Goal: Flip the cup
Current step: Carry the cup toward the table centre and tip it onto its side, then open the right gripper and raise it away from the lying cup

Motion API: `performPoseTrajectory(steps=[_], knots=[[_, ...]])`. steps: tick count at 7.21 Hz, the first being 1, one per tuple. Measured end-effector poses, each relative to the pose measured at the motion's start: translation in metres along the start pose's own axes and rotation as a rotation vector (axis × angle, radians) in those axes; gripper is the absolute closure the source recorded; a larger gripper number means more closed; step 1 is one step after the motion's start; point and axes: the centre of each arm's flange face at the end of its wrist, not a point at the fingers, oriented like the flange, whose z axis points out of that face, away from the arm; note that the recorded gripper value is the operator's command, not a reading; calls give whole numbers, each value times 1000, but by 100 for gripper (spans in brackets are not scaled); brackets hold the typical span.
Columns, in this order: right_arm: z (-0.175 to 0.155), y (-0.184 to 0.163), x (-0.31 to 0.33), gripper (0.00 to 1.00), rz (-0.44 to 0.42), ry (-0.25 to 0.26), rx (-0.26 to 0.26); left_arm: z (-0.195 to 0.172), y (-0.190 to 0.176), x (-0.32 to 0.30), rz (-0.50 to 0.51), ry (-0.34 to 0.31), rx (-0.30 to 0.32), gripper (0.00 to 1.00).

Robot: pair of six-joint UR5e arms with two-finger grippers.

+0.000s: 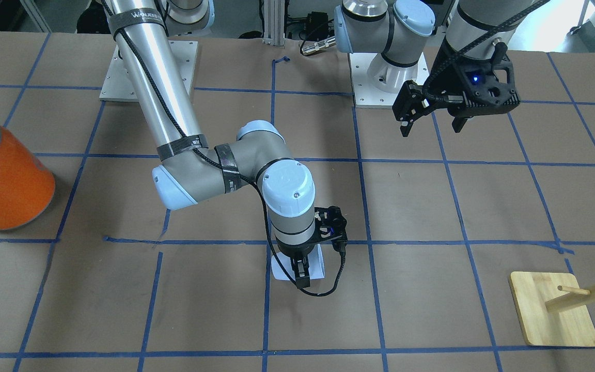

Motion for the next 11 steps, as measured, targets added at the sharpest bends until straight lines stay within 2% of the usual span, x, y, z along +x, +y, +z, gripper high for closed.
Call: performPoseTrajectory(steps=[2,4,5,7,8,10,11], knots=[[-20,0,-2,0,10,12,-40,-1,0,0,3,-2,2,0],[-77,8,-11,0,56,-8,-61,-5,0,-1,0,0,11,0],[-112,18,-18,0,136,-15,-75,-9,-1,-2,-13,19,23,0],[-159,45,-29,0,404,-28,-136,-13,-9,5,-65,139,66,0],[-177,57,-31,0,581,-15,-144,-10,-16,5,-92,214,71,0],[-212,80,-33,0,938,33,-132,10,-38,-7,-163,330,39,0],[-240,102,-35,0,1074,49,-125,24,-51,-11,-188,386,17,0]])
